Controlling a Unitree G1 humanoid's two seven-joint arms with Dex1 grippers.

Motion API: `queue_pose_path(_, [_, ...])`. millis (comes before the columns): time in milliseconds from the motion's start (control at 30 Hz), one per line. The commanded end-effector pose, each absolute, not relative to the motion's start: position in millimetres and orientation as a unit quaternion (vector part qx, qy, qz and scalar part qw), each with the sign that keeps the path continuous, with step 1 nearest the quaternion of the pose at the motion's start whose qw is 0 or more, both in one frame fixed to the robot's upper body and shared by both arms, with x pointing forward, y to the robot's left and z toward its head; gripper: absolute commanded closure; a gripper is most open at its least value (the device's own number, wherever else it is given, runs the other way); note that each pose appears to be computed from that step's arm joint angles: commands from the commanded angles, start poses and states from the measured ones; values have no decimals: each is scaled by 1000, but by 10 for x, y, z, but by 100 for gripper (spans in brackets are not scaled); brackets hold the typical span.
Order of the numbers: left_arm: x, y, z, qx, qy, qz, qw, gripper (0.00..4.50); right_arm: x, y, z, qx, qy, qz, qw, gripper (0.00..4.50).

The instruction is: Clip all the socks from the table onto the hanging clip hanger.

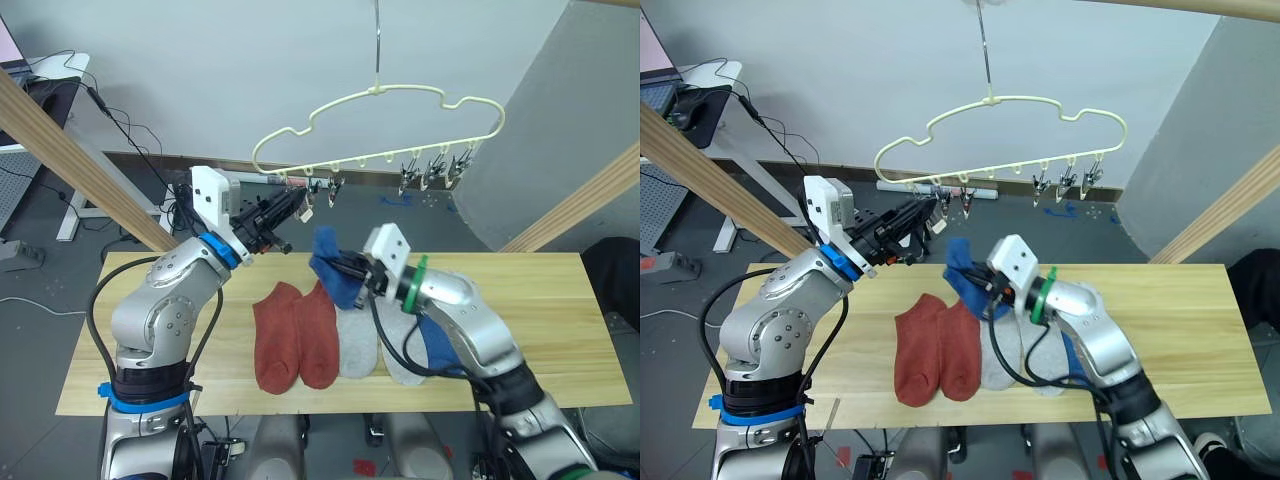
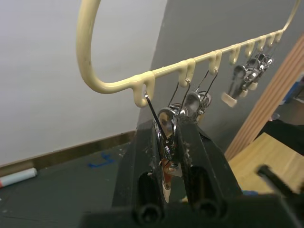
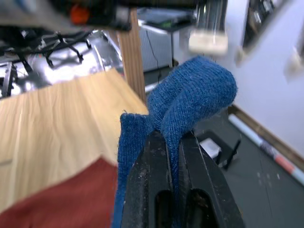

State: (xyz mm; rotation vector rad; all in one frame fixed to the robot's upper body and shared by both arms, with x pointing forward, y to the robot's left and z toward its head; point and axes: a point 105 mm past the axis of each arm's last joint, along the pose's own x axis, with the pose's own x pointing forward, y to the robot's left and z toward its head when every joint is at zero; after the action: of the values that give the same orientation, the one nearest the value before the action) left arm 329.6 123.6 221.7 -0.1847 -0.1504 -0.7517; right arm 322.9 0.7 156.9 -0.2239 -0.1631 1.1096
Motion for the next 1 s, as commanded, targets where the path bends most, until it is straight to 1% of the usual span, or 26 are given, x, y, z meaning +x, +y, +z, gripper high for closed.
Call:
queue_pose_path(33, [3203, 1226, 2343, -85, -97, -374, 918, 431, 3250, 122, 1618, -91, -92, 538, 833, 450])
queue_pose_path(200, [3204, 1223, 2343, -86, -98, -371, 920, 431, 3233, 224, 1629, -72, -92, 552, 826, 450])
queue_pose_path(333, [3221, 1256, 2338, -84, -99, -363, 923, 431, 3202, 232, 1619, -67, -93, 551, 826, 450])
queue_pose_path(633, [3224, 1298, 2296, -77, -94, -353, 928, 431, 3146, 247, 1832, -58, -138, 550, 821, 450])
queue_pose_path(800, [3227, 1308, 2289, -76, -93, -350, 929, 431, 3133, 249, 1859, -52, -143, 551, 821, 450])
queue_pose_path(1000, [3174, 1275, 2268, -96, -82, -362, 924, 431, 3123, 298, 1861, -48, -143, 556, 817, 450])
